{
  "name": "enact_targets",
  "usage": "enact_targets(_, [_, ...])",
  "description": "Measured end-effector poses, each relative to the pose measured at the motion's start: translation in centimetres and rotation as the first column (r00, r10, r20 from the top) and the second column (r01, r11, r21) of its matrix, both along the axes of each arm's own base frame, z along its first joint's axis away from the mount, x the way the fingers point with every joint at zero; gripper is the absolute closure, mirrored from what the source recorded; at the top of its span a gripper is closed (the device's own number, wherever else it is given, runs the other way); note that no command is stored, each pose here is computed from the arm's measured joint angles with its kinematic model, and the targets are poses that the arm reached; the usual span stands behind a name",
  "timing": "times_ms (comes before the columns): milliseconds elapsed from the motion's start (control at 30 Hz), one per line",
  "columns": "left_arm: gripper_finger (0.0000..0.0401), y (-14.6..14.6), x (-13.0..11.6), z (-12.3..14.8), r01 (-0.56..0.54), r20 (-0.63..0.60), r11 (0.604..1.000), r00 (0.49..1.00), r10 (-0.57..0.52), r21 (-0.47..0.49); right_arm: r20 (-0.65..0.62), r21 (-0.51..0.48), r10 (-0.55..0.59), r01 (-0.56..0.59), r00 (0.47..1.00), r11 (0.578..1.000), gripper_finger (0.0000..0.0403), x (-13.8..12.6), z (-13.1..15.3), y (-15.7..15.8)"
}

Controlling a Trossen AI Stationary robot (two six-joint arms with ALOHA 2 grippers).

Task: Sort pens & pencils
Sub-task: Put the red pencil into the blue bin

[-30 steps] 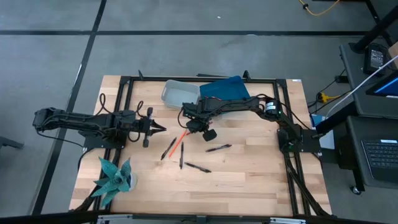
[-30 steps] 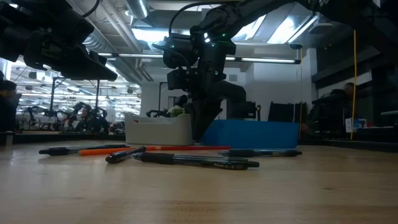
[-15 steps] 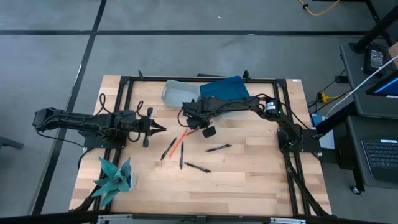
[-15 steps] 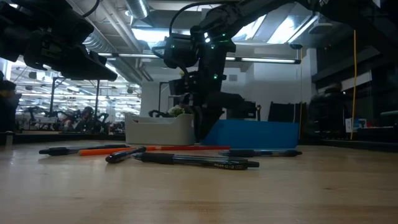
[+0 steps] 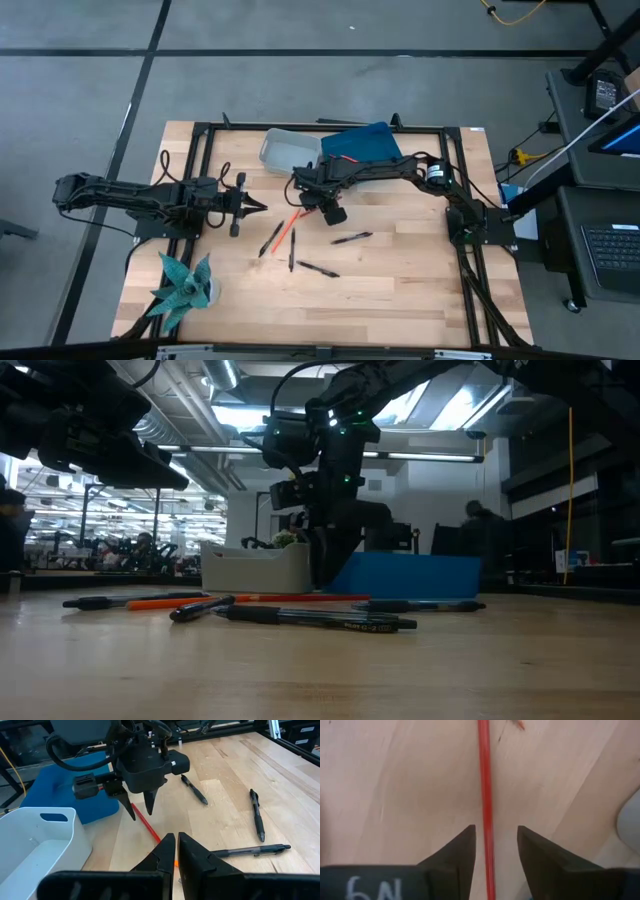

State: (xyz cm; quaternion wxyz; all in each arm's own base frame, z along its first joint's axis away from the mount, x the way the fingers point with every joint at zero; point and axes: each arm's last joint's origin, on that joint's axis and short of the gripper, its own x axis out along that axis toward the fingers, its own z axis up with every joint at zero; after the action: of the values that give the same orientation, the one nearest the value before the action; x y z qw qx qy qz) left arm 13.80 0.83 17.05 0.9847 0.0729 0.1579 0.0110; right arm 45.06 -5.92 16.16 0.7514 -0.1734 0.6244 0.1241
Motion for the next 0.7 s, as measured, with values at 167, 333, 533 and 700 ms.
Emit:
enact_targets(167, [0.0387,0.0,0.0,0.0,0.000,0.000,1.000,1.000,0.000,0.000,-0.001,0.001,-0.002,0.002,1.000,1.000,0.0263,0.0,0.0,0.0])
enact_targets(333, [0.0387,0.1,0.0,0.0,-0.026,0.000,1.000,1.000,0.026,0.009,-0.017,0.026,0.003,-0.003,1.000,1.000,0.0263,0.0,-0.5,0.2])
enact_targets(533, [0.0387,0.1,0.0,0.0,-0.035,0.000,0.999,0.999,0.035,0.012,-0.014,0.025,0.011,-0.010,1.000,1.000,0.0263,0.4,-1.5,0.2])
enact_targets(700, [0.0387,0.1,0.0,0.0,-0.036,0.001,0.999,0.999,0.036,0.017,-0.037,0.031,0.011,-0.010,0.999,0.999,0.0263,0.3,-2.0,0.2])
